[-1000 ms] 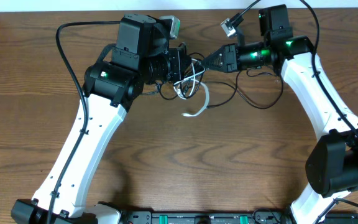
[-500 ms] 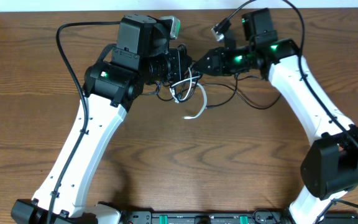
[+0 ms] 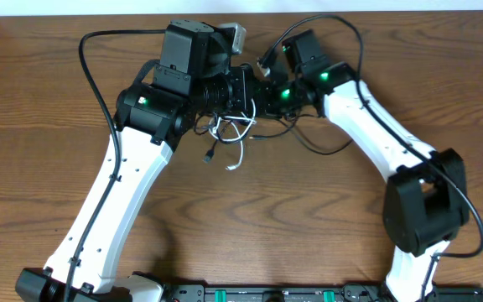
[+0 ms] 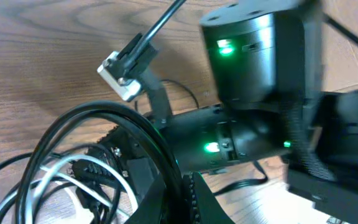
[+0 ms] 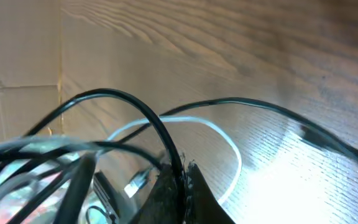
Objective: Untangle cables
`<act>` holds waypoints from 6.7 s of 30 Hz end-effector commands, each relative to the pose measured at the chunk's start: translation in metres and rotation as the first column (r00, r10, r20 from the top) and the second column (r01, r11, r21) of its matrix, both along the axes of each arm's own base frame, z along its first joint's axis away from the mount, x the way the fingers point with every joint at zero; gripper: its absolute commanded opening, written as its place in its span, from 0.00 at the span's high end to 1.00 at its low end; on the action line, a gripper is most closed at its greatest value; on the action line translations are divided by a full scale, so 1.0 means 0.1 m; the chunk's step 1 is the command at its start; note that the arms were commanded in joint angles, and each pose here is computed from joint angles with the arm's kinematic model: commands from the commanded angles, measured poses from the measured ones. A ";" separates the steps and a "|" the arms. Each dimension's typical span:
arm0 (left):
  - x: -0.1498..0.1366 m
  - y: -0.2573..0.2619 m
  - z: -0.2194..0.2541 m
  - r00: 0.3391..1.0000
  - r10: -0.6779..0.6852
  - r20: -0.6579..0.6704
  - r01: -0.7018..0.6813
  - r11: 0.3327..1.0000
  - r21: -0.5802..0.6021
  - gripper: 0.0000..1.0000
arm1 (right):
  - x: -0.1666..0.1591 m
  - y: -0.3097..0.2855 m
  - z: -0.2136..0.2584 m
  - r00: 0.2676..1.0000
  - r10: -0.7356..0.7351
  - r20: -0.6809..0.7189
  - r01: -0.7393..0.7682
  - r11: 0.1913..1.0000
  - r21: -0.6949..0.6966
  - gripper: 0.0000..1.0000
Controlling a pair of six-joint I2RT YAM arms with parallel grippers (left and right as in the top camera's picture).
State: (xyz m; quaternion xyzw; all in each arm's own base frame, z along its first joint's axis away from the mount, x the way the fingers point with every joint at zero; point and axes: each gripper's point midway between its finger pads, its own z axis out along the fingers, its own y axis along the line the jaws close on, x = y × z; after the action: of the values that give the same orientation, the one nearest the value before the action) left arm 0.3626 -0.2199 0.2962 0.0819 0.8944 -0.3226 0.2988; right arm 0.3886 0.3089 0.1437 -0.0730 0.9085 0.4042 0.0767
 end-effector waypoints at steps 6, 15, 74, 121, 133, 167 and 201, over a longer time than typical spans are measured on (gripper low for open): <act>0.15 0.10 0.22 0.996 0.036 0.086 -0.033 0.999 -0.038 0.93 | 0.19 -0.32 -0.09 0.994 -0.107 -0.024 0.106 0.993 -0.057 0.99; 0.10 0.31 0.65 0.978 0.085 0.192 -0.070 0.994 -0.081 0.93 | 0.31 -0.80 -0.23 0.993 -0.119 0.018 0.120 0.980 -0.156 0.99; 0.13 0.51 0.13 0.982 0.185 0.024 -0.186 0.982 0.036 0.92 | 0.28 -2.06 0.67 0.950 0.044 0.308 -0.109 0.975 0.195 0.50; 0.18 0.47 0.05 0.985 0.172 0.001 -0.172 0.984 0.034 0.92 | -0.50 -0.29 0.86 0.504 0.639 0.581 -0.605 0.741 -0.291 0.53; 0.18 0.47 0.05 0.985 0.172 0.001 -0.172 0.984 0.034 0.92 | -0.14 -0.54 0.52 0.955 0.198 0.220 -0.135 0.953 -0.270 0.52; 0.16 0.52 -0.04 0.981 0.193 -0.017 -0.191 0.979 0.066 0.92 | -0.52 -0.38 -0.08 0.993 -0.114 0.025 0.113 0.892 -0.438 0.92; 0.15 1.10 -1.24 0.894 0.407 -0.187 -0.280 0.833 0.476 0.92 | -0.09 -2.05 0.93 0.940 -0.030 0.340 0.151 0.930 -0.335 0.99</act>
State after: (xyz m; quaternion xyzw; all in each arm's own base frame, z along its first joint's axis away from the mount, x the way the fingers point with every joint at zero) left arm 0.3748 -0.1327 0.1891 -0.0428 0.9704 -0.1231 0.2033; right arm 0.3734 0.1236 0.2229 -0.1352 0.9457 0.2100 0.2080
